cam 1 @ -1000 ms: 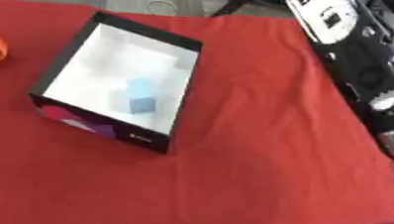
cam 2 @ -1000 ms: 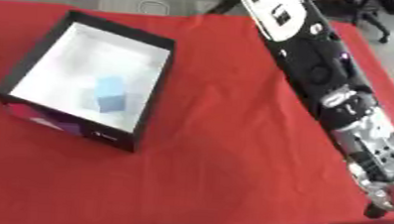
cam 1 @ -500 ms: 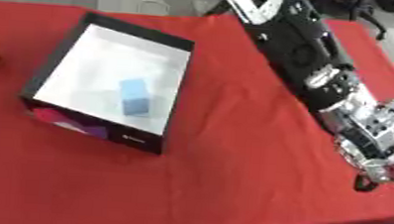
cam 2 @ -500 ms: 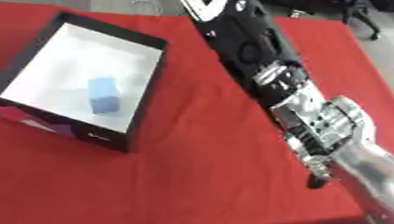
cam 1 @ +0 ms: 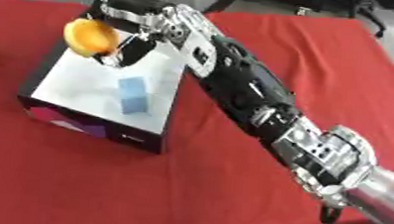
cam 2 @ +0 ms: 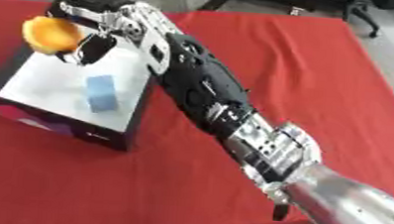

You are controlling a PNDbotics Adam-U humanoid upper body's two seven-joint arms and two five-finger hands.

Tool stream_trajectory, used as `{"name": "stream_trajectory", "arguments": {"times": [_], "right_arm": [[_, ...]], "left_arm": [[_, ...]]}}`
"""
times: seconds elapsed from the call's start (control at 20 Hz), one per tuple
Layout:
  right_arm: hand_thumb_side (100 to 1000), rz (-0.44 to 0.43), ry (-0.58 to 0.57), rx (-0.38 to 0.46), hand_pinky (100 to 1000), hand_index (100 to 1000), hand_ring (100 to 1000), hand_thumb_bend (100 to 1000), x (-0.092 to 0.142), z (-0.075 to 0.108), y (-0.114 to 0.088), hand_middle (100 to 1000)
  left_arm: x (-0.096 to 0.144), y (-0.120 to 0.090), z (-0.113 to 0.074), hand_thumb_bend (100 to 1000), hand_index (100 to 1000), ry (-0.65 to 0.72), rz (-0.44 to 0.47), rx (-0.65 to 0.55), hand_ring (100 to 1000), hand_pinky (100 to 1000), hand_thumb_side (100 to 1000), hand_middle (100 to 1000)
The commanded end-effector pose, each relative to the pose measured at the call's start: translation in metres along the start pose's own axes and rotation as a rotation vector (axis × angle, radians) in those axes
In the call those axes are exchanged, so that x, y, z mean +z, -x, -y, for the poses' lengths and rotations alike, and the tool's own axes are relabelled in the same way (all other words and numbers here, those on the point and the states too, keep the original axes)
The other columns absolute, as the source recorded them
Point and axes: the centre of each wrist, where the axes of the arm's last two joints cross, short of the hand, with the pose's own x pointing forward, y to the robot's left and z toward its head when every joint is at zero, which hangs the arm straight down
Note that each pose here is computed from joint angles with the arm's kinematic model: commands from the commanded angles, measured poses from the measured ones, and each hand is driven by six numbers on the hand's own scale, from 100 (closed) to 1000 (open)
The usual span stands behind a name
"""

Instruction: Pick up objects on the table and place them in the box.

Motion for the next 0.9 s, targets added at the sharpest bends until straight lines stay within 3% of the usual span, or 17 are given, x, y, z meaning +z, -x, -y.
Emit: {"name": "stream_trajectory", "arguments": {"times": [0.05,0.4,0.5,0.55,0.65,0.75,0.9], "right_arm": [[220,-0.004,-0.009,0.029,816,602,686,148,0.0,0.0,0.002,493],[260,-0.033,-0.056,0.051,814,608,697,180,0.004,-0.02,0.01,515],[299,-0.044,-0.063,0.056,836,657,743,224,0.005,-0.022,0.011,573],[330,-0.044,-0.072,0.06,875,762,816,301,0.005,-0.023,0.012,681],[294,-0.034,-0.093,0.068,929,857,895,365,0.006,-0.023,0.013,775],[240,-0.029,-0.102,0.069,961,892,933,385,0.008,-0.022,0.014,813],[345,-0.033,-0.083,0.062,982,913,955,390,0.01,-0.017,0.016,837]], "left_arm": [[-0.006,-0.011,-0.004,217,858,0.006,0.04,-0.019,743,863,665,754],[-0.004,-0.009,-0.003,214,858,0.01,0.032,-0.022,743,863,669,754],[-0.004,-0.008,-0.004,214,858,0.009,0.029,-0.023,743,863,670,754],[-0.004,-0.007,-0.004,215,858,0.008,0.026,-0.023,743,863,671,754],[-0.003,-0.007,-0.004,215,859,0.008,0.023,-0.024,743,863,671,754],[-0.003,-0.006,-0.004,217,859,0.009,0.021,-0.024,744,863,671,755],[-0.003,-0.006,-0.004,219,860,0.01,0.019,-0.023,744,863,671,755]]}}
